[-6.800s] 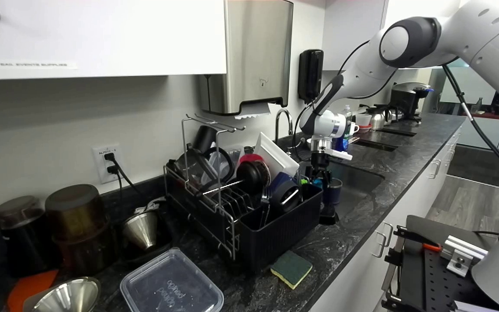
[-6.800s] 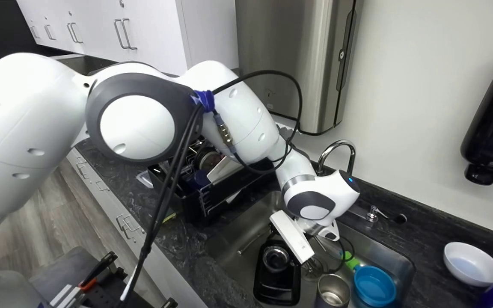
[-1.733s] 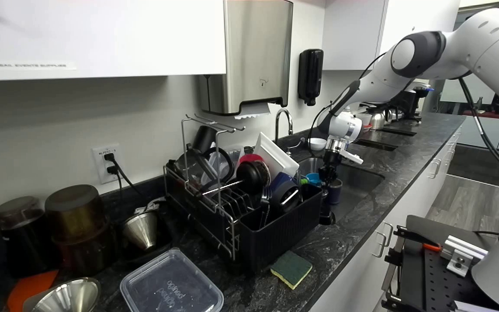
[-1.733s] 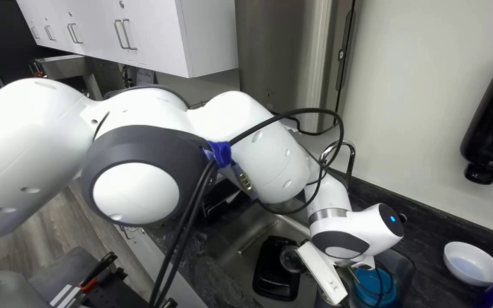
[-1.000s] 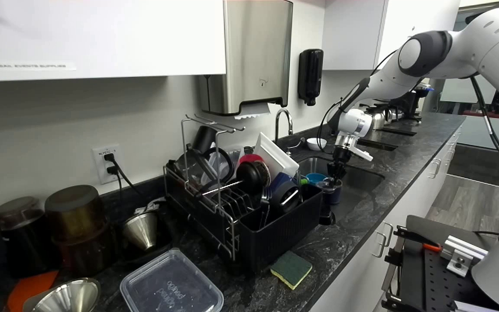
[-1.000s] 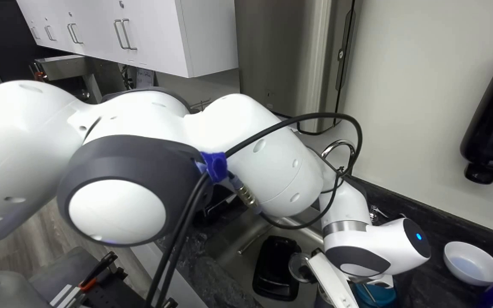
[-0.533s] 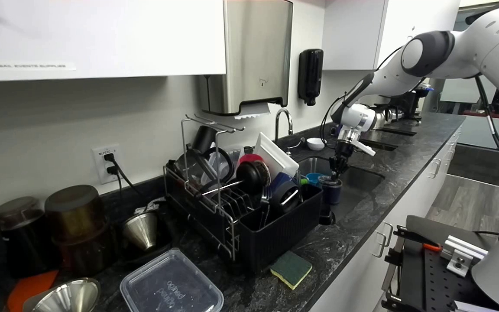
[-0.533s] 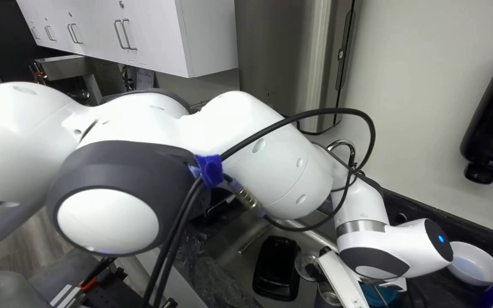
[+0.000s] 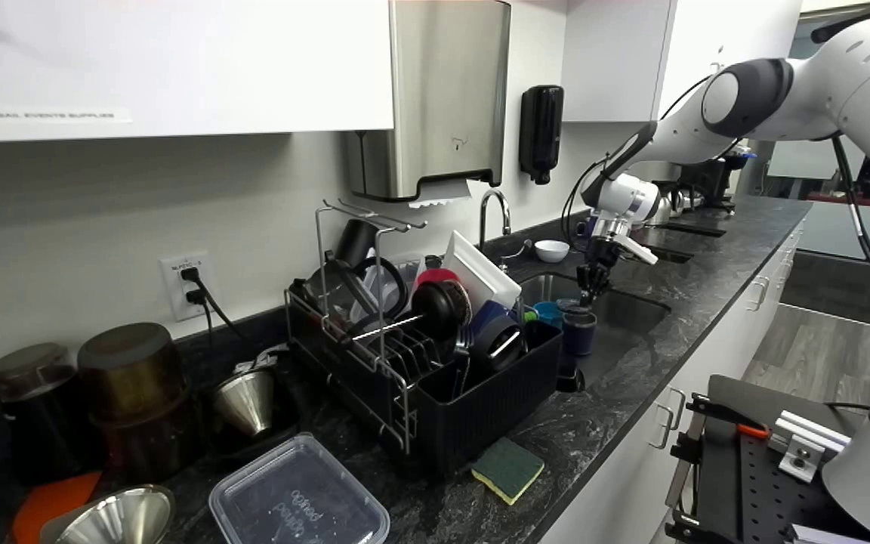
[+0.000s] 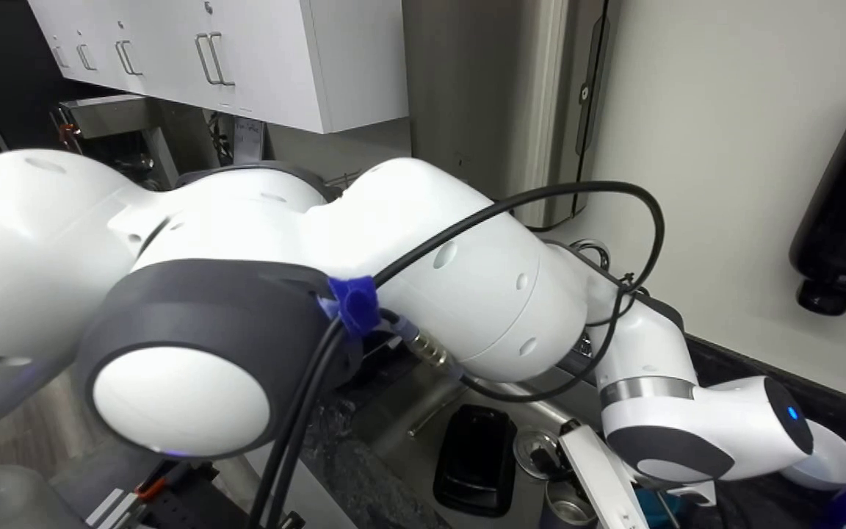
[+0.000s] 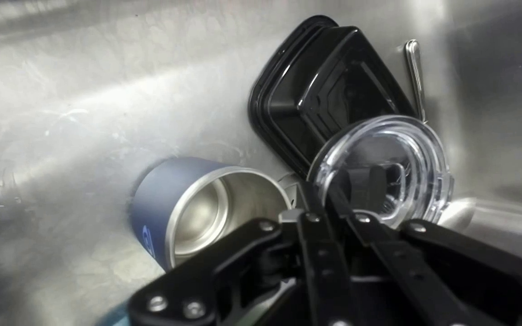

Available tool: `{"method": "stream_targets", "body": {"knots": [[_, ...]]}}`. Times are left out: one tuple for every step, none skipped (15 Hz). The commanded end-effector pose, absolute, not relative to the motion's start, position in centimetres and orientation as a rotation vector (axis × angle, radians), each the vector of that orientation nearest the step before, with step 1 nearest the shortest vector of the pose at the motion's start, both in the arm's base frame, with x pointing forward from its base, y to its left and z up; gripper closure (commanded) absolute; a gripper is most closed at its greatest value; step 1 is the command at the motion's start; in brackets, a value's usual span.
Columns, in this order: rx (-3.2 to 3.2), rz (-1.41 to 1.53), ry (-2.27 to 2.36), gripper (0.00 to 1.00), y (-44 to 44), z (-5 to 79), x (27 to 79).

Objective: Take the straw out of the sink and put it in the cutlery compartment, pick the lid on the tray, place it on the cup in the sink, lift the cup, drop it in the sink then move the pan in the sink to the left

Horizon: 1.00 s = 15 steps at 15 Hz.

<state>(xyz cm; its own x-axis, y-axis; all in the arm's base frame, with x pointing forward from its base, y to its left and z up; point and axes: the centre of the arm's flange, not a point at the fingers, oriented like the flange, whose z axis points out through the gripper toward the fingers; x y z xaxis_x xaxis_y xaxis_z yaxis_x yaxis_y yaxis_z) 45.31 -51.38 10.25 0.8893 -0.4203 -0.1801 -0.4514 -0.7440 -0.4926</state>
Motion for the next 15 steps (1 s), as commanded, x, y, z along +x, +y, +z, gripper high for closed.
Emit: {"method": "stream_targets", "body": {"knots": [[-2.514,0.078,0.629,0.93,-51.3,10.2,45.3],[-2.513,0.079,0.628,0.93,-51.3,10.1,45.3],[-2.513,0.080,0.627,0.93,-51.3,10.1,45.4],[-2.513,0.080,0.627,0.93,-51.2,10.1,45.4],[-2.513,0.080,0.627,0.93,-51.2,10.1,45.4],[-2.513,0.080,0.627,0.93,-51.2,10.1,45.4],[-2.513,0.080,0.627,0.93,-51.2,10.1,45.4],[-2.513,0.080,0.627,0.93,-51.2,10.1,45.4],[-2.513,0.080,0.627,0.93,-51.2,10.1,45.4],[-2.513,0.080,0.627,0.93,-51.2,10.1,45.4],[-2.513,0.080,0.627,0.93,-51.2,10.1,45.4],[-2.513,0.080,0.627,0.93,-51.2,10.1,45.4],[-2.507,0.074,0.631,0.98,-51.3,10.1,45.1],[-2.503,0.066,0.641,0.98,-51.4,10.1,44.7],[-2.500,0.061,0.642,0.98,-51.6,10.1,44.0]]}}
